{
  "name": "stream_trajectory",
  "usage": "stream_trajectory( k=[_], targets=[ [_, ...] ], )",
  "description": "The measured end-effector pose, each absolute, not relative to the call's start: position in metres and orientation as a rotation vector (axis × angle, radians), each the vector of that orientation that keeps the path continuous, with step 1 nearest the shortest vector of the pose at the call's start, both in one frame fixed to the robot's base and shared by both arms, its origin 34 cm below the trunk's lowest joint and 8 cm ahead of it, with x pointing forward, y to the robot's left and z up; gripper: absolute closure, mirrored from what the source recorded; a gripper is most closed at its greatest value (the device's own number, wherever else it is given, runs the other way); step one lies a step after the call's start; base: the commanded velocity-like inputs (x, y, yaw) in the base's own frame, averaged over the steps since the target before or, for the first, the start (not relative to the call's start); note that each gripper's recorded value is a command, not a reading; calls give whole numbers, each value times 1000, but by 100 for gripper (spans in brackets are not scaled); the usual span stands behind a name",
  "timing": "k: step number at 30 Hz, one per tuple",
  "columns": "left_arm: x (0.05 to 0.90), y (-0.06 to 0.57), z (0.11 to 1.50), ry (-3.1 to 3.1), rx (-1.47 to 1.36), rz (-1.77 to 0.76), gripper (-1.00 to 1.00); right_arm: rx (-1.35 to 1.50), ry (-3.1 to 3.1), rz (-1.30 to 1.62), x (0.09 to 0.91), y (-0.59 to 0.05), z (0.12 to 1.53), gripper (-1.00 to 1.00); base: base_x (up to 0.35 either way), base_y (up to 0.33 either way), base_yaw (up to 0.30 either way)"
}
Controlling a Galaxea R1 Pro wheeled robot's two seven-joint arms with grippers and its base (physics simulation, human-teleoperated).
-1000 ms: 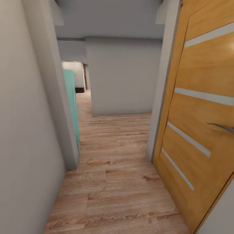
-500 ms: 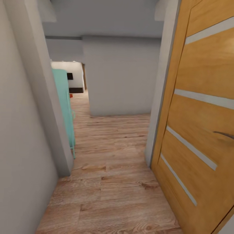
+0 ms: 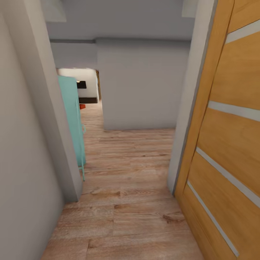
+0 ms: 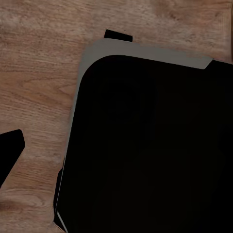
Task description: Move the two storage containers from the living room to the garage. In the garage, place one container on the floor and stack the other container on top of it (either order is fine).
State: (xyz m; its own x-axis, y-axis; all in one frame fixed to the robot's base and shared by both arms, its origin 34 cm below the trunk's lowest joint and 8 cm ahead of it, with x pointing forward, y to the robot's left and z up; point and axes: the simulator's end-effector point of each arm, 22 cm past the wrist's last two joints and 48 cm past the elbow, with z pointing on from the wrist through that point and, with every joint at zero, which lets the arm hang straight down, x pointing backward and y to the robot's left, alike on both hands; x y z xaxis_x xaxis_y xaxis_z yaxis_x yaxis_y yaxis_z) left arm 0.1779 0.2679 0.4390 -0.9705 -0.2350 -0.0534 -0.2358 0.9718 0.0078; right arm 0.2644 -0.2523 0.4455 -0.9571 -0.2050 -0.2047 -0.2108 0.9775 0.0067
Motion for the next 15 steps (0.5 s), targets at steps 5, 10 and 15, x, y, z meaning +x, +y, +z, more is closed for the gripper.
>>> stream_trajectory(
  k=[5,10,15],
  targets=[
    [178,268,439,3068,-366,22,-100,-309,2920,42,265,-252,446,-100,323,0,28],
    [178,268,439,3068,-366,22,-100,-302,2921,41,265,-253,446,-100,323,0,3],
    [178,268,439,3069,-367,21,-100,-303,2921,38,264,-254,445,-100,323,0,0]
  ],
)
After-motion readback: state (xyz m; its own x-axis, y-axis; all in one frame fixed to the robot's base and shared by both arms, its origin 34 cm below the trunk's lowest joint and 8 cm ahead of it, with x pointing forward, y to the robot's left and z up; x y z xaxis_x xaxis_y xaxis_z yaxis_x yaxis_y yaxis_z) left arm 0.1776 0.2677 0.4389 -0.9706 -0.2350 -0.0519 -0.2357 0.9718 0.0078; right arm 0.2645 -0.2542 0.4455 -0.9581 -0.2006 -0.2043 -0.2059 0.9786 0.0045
